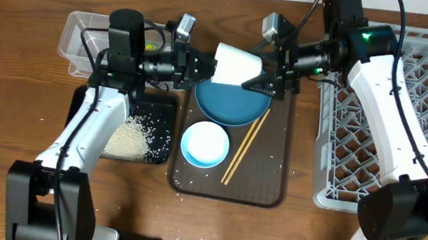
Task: Sort waste into correct bins and load items into the dishwasher rack
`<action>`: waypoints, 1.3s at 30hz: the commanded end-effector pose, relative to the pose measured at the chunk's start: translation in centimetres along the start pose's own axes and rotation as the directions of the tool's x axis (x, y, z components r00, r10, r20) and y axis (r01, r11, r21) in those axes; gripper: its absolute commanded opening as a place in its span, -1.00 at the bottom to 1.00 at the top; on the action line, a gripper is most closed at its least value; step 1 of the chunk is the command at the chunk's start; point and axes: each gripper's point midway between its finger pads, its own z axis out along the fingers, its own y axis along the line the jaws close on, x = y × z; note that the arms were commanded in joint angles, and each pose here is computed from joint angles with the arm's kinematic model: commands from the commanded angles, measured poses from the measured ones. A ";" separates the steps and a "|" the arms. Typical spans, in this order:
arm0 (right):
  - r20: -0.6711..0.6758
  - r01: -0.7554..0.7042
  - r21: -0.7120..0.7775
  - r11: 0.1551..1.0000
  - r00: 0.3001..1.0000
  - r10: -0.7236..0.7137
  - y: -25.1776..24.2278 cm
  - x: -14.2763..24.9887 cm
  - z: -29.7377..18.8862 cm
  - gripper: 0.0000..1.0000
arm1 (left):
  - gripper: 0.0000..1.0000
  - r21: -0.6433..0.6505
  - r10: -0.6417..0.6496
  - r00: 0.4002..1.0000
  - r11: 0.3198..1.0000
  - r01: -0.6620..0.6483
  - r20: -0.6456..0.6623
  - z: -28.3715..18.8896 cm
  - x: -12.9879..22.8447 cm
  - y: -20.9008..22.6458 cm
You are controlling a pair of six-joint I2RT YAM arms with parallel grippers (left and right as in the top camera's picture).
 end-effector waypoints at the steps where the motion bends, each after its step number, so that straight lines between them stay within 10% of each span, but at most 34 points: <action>1: 0.055 0.054 -0.018 0.998 0.997 -0.053 1.2 -1.9 -0.7 0.54 | -0.86 0.011 0.003 1.000 1.000 -0.003 -0.014 0.0 0.1 -0.2; 8: 0.045 0.043 -0.012 0.999 0.998 -0.043 1.1 -1.7 -0.7 0.25 | -0.85 0.011 0.003 1.000 1.000 -0.003 -0.014 0.0 0.1 -0.2; 15: -0.042 -0.030 0.076 0.997 0.999 0.034 -0.5 -0.1 -1.1 -0.11 | 0.15 -0.052 0.132 0.991 0.990 -0.130 0.037 0.0 -0.7 1.2; 21: -0.143 -0.269 0.428 0.862 0.922 0.359 -5.4 4.2 -5.3 -0.91 | 0.24 -0.385 0.115 0.983 0.921 -0.052 0.142 -1.6 -1.3 8.1; 26: -0.011 -0.370 0.755 0.541 0.818 0.575 -8.2 7.0 -14.4 -0.98 | 0.34 -0.584 0.180 0.975 0.809 -0.071 0.131 -4.1 -0.2 10.1; 29: 0.183 -0.406 0.890 0.206 0.733 0.655 -8.6 8.9 -22.1 -0.99 | 0.34 -0.683 0.269 0.956 0.721 -0.120 0.115 -6.1 0.3 9.0; 33: 0.419 -0.436 0.887 -0.149 0.629 0.655 -7.6 11.8 -30.1 -0.98 | 0.34 -0.777 0.352 0.926 0.618 -0.121 0.136 -8.8 0.7 7.1; 39: 0.617 -0.463 0.780 -0.422 0.456 0.641 -4.3 17.4 -37.1 -0.98 | 0.35 -0.860 0.401 0.901 0.506 -0.067 0.165 -11.8 1.6 5.8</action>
